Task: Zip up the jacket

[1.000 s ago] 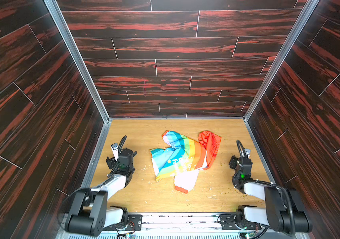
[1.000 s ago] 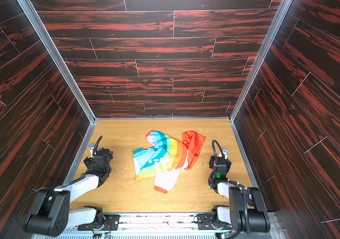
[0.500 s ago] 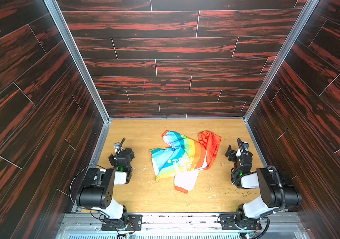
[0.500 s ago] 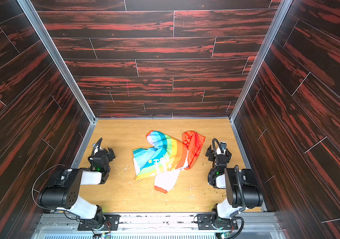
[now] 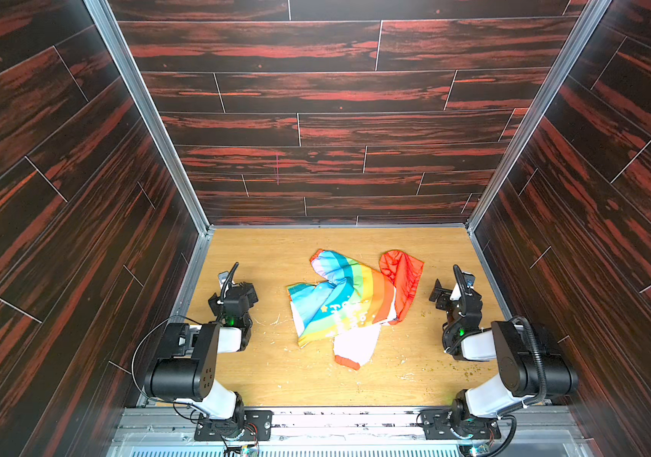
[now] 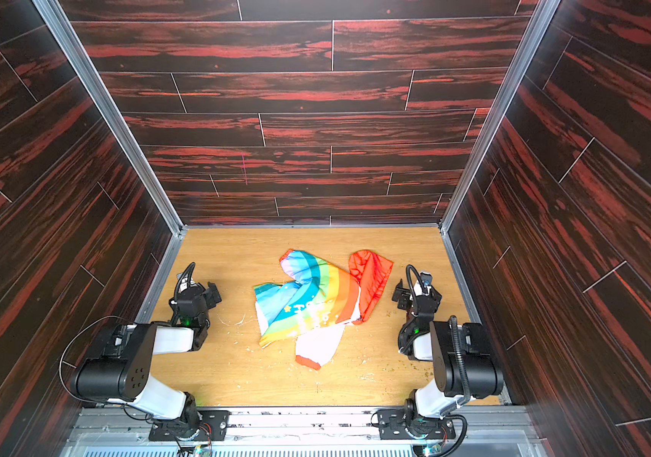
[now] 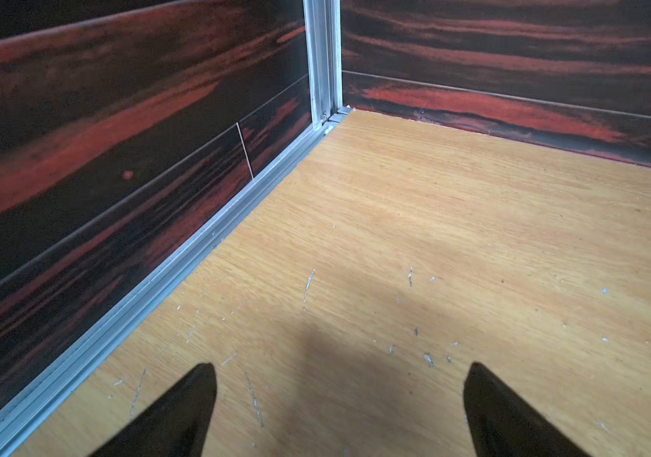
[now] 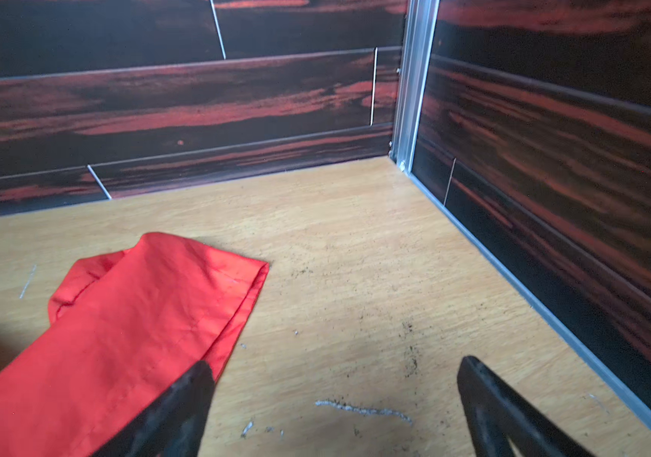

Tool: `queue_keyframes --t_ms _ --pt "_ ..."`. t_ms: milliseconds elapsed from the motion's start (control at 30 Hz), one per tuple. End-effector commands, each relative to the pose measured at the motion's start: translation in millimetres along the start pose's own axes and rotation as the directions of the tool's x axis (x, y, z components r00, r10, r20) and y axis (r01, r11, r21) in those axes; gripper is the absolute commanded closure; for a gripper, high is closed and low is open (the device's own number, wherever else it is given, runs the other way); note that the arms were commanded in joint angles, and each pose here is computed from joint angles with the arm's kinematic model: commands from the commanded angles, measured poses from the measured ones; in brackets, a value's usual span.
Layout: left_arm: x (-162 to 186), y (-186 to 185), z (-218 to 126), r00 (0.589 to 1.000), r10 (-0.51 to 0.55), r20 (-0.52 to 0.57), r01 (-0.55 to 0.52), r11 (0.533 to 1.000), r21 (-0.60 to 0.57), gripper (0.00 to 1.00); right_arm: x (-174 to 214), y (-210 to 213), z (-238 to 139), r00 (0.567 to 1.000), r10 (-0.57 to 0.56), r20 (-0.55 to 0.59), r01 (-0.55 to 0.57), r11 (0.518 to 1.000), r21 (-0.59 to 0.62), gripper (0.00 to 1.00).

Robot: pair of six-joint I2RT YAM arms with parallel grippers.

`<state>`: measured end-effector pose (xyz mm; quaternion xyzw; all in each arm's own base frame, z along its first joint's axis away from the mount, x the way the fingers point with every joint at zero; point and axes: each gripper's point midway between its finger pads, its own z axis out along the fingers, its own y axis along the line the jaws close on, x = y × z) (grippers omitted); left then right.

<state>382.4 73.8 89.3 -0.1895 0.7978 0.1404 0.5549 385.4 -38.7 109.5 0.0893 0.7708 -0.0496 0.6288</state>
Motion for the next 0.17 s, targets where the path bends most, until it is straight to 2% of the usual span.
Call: queue_keyframes --t_ms 0,133 --pt "-8.3 0.3 -1.2 1.0 -0.004 0.016 0.004 1.0 0.002 0.0 -5.1 2.0 3.4 1.0 0.02 0.004 -0.02 0.999 -0.031 0.01" --pt "-8.5 0.2 -1.4 1.0 -0.005 0.017 0.005 1.0 0.003 0.0 -6.3 1.6 0.4 1.0 0.018 0.014 -0.018 0.999 -0.032 0.01"
